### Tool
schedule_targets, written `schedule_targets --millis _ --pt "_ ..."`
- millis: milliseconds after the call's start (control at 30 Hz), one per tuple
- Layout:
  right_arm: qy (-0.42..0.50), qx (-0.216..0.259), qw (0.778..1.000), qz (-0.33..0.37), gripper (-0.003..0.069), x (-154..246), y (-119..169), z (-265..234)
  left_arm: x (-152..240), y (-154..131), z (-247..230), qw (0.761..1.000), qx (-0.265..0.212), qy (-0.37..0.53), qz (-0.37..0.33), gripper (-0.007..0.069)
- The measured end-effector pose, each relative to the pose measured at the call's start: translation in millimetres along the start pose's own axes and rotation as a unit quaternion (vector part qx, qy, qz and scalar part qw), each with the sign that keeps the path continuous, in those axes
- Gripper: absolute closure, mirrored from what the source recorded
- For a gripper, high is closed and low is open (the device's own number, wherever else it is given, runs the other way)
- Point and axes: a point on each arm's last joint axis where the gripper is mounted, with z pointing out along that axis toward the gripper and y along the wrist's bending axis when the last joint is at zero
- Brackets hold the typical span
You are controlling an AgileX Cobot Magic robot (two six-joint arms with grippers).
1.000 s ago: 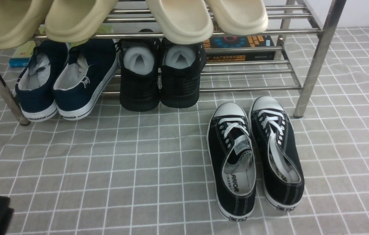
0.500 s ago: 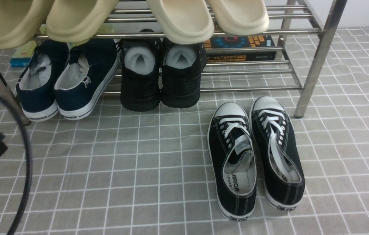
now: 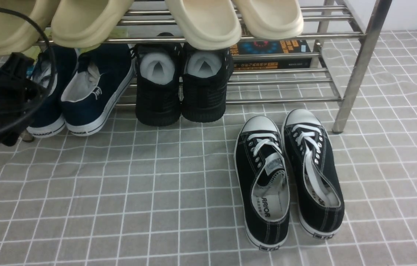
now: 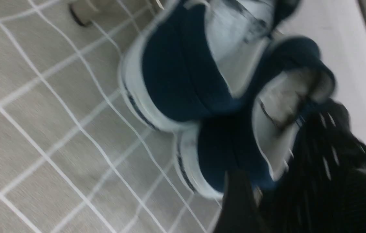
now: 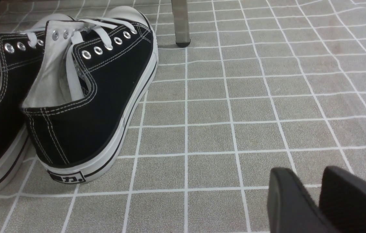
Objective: Take the shoes off the shelf with your hand from the grey coffee tablecloth.
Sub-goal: 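Grasp the leftmost shoe on the bottom shelf of the shoe rack with the left gripper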
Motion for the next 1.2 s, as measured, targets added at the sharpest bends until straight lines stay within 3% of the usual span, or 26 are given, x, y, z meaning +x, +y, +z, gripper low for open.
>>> schedule_targets --millis 200,933,1100,1200 --pt "0.000 0.000 1.000 0.000 0.0469 0 0 0 -27 5 15 0.999 -0.024 -0.027 -0.031 0.0154" --pt "0.000 0.000 1.000 0.000 0.0439 0 0 0 -16 37 86 0.993 -0.053 -0.021 -0.100 0.0160" --pt "0.000 0.000 1.000 0.000 0.0438 0 0 0 -15 39 88 0.993 -0.059 -0.017 -0.100 0.0223" --pt "0.000 0.000 1.000 0.000 0.0435 0 0 0 -13 40 88 0.993 -0.066 -0.012 -0.099 0.0359"
